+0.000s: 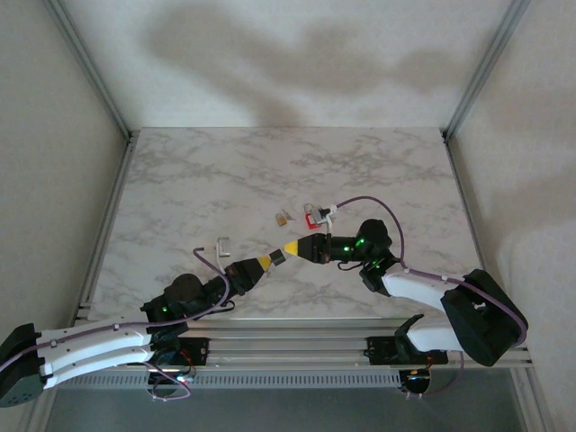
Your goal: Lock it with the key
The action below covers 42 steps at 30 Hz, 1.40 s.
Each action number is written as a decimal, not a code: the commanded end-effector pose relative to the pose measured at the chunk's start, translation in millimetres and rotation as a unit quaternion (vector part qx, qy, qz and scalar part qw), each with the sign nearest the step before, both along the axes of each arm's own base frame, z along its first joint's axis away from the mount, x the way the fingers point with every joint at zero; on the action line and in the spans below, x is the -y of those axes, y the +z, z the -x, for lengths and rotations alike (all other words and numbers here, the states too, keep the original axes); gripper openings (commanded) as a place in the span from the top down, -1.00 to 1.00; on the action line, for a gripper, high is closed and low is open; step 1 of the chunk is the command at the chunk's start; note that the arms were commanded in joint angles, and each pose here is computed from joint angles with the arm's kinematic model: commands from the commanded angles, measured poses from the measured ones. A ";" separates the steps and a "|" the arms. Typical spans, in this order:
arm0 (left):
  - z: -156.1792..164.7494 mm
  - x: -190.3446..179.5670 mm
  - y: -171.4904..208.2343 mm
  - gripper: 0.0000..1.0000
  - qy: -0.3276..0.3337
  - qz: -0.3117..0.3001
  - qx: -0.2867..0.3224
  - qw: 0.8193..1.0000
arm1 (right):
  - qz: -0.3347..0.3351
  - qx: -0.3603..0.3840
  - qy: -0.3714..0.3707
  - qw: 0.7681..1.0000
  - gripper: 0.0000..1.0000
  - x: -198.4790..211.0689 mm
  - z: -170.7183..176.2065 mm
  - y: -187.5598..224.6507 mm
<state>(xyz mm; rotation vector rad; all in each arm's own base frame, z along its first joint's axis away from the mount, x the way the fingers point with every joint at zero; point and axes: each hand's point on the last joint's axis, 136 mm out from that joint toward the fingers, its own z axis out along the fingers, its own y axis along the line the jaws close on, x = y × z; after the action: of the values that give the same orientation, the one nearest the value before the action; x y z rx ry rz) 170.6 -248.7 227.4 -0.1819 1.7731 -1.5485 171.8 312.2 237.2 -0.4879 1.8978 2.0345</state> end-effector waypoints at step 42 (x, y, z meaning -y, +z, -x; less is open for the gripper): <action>4.7 0.5 5.9 0.78 -0.017 0.053 0.004 0.998 | -0.027 0.018 0.015 0.999 1.00 -7.0 0.1 16.0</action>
<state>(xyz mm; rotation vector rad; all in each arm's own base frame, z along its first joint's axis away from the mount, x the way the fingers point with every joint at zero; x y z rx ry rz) 170.2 -247.5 225.2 -0.2231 1.7270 -1.6154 172.2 315.0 235.2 -0.4887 1.8986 2.0636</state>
